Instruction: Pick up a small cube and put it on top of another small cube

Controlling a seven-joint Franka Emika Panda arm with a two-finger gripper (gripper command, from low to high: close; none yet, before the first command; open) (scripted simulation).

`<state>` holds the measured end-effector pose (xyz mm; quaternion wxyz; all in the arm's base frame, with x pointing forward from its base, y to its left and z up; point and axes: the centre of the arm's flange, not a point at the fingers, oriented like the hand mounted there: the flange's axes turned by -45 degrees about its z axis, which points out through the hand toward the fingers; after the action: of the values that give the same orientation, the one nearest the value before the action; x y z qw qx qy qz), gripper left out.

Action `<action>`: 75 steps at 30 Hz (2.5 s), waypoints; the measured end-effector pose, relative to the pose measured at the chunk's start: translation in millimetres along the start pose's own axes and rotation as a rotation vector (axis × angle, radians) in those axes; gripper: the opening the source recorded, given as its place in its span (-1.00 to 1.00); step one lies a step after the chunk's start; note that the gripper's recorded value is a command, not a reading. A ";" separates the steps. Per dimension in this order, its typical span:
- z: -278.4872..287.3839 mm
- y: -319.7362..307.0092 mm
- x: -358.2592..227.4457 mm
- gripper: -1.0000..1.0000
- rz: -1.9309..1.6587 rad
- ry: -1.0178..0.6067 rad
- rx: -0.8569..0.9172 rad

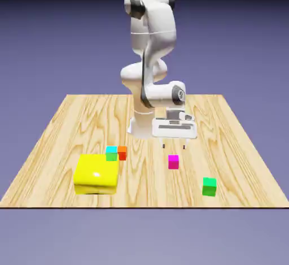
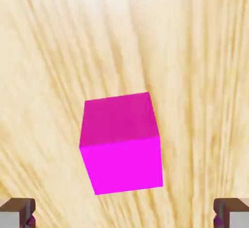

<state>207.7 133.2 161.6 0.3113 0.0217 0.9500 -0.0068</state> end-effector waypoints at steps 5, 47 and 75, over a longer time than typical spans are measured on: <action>29.2 -0.4 2.5 0.00 -0.002 -0.005 0.009; 103.3 37.5 -201.3 -1.00 1.165 -0.425 0.610; 153.0 85.6 -289.9 -1.00 2.218 -0.334 1.437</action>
<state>535.5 203.9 209.9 0.1835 0.9361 0.1656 -0.2504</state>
